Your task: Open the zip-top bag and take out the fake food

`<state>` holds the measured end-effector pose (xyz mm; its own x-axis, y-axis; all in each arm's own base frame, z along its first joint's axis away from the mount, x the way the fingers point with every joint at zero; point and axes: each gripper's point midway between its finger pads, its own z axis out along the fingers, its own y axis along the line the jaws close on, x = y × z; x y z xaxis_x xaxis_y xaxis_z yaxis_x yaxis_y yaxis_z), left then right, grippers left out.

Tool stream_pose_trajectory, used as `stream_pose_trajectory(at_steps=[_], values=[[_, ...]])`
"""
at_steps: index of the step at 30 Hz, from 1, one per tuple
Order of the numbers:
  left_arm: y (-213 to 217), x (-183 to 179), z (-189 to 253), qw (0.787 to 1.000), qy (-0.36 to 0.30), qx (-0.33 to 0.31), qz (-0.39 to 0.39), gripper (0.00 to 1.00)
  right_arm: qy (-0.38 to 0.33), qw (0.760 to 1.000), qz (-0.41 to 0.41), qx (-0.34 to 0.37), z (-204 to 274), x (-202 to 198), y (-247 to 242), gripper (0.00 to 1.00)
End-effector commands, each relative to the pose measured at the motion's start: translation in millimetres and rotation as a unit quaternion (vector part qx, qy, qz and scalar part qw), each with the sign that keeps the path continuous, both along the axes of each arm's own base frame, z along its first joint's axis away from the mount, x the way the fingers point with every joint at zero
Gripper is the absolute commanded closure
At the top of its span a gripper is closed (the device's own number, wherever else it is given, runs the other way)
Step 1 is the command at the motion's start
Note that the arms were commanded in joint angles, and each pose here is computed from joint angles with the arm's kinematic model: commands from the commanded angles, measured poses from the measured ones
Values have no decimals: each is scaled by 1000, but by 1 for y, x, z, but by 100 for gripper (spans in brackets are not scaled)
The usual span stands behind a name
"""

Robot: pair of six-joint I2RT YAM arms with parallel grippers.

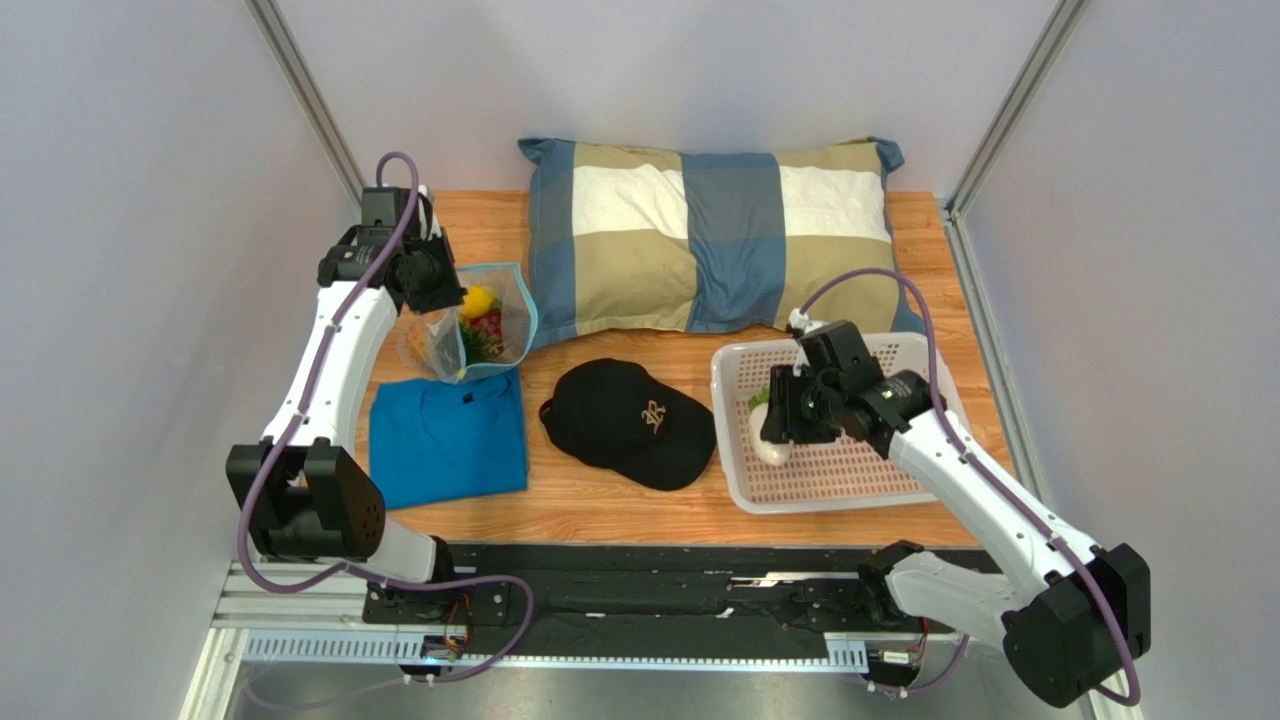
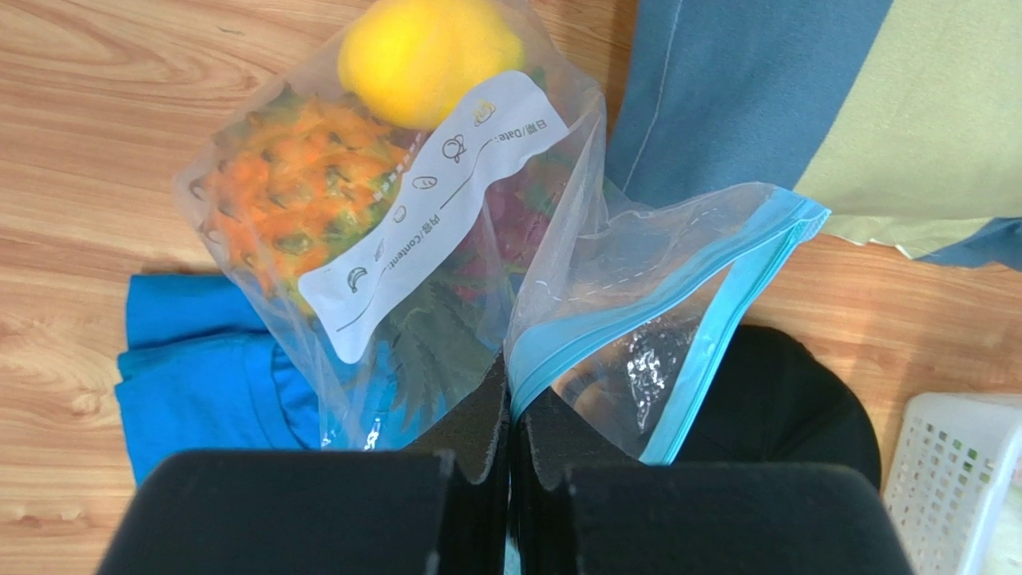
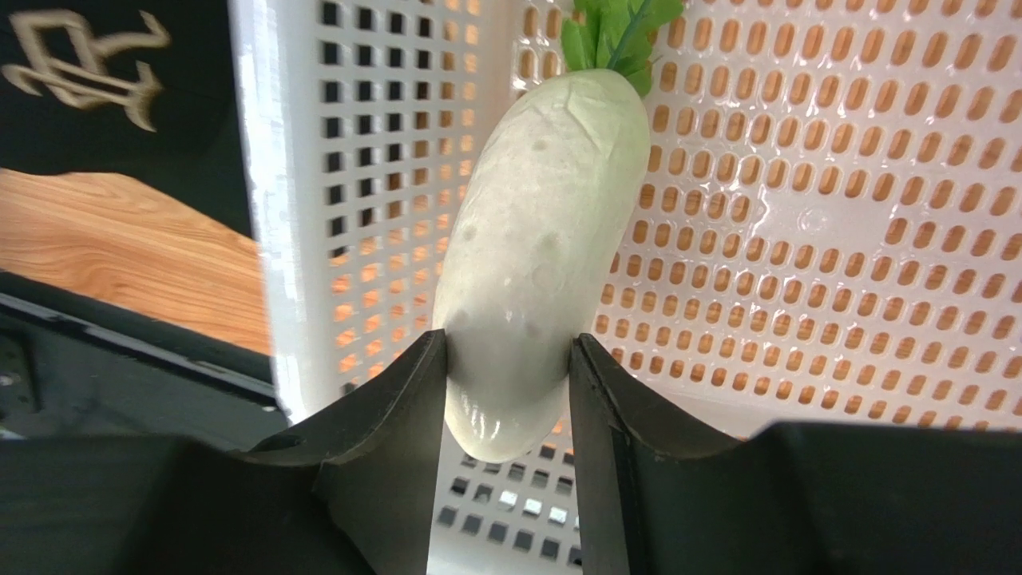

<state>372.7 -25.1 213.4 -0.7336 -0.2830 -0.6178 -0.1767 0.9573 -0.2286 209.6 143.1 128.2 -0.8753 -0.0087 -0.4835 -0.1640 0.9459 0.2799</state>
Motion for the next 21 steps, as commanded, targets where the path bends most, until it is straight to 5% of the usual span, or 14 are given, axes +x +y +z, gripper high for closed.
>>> stream_pose_trajectory(at_steps=[1, 3, 8, 13, 18, 21], values=[[-7, 9, 10, 999, -23, -24, -3, 100, -67, 997, 25, 14, -10, 27, 9, 100], [-9, 11, 13, 999, -28, -29, -10, 100, -49, 999, 24, 5, -24, 27, 8, 95], [-20, 16, 17, 997, -37, -51, -33, 100, 9, 1000, -11, -18, -45, 19, 0, 56], [-21, 13, 22, 997, -45, -51, -39, 100, -18, 997, -61, -39, 6, 28, -9, 25], [-21, 8, 23, 997, -47, -48, -41, 100, -101, 994, -38, -30, 74, 59, 30, 24], [-21, 4, 20, 997, -45, -49, -39, 100, -171, 984, 2, 41, 114, 86, 92, 25]])
